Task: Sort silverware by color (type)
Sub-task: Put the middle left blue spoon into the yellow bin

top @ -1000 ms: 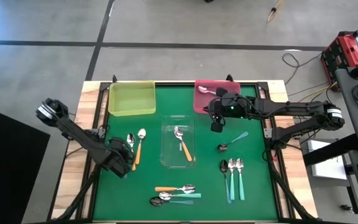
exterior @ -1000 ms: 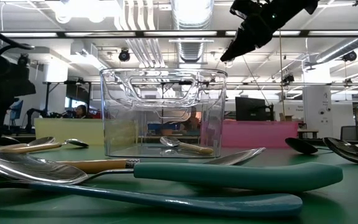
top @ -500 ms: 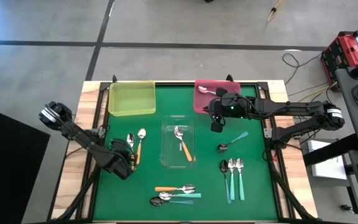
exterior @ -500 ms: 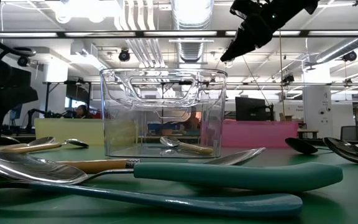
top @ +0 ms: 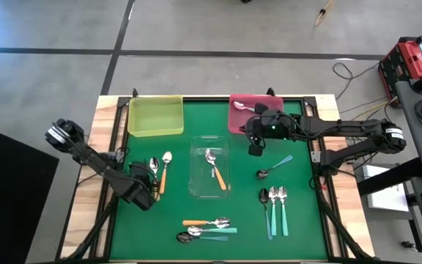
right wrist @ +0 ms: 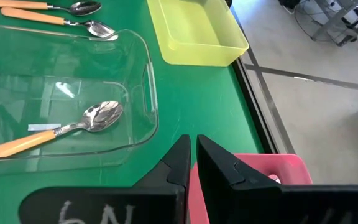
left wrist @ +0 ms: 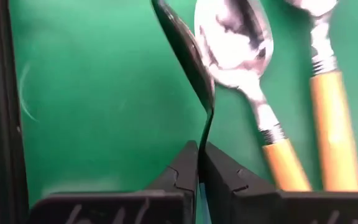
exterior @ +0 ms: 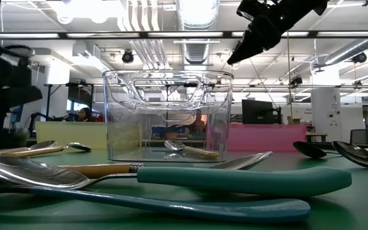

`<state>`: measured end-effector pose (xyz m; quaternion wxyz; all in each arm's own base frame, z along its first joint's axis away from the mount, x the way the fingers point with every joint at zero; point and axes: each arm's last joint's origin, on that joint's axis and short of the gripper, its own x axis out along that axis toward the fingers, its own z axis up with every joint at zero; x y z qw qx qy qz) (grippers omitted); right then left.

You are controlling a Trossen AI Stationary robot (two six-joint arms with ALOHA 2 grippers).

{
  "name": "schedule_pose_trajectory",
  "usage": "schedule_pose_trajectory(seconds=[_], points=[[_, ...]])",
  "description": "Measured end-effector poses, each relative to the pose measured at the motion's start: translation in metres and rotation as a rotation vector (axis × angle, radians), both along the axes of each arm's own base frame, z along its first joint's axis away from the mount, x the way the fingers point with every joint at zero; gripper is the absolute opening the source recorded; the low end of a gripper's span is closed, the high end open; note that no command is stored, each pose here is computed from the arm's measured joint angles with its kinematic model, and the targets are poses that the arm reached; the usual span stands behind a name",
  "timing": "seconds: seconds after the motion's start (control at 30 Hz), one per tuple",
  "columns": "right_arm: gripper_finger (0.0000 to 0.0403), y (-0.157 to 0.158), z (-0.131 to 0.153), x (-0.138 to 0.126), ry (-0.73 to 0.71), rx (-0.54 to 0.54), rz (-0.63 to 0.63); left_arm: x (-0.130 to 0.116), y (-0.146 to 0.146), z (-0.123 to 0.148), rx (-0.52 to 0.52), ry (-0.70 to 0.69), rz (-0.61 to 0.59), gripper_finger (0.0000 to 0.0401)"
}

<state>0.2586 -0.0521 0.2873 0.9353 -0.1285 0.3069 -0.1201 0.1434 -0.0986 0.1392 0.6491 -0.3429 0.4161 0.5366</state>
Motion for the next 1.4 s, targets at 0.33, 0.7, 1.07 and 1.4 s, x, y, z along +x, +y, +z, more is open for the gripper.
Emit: schedule_pose_trajectory(seconds=[0.33, 0.7, 1.07, 1.4], points=[[0.0018, 0.0, 0.001, 0.001, -0.014, -0.002, 0.0, 0.017, -0.002, 0.085, 0.241, -0.221, -0.26, 0.0], [0.0018, 0.004, 0.01, 0.008, -0.163, 0.027, 0.172, 0.037, -0.012, 0.192, 0.638, -0.535, -0.879, 0.0], [0.0018, 0.006, 0.009, 0.029, -0.3, 0.08, 0.363, 0.046, 0.002, 0.214, 0.967, -0.766, -1.325, 0.0], [0.0018, 0.007, -0.001, 0.065, -0.519, 0.098, 0.391, 0.07, 0.032, 0.159, 1.043, -0.899, -1.264, 0.0]])
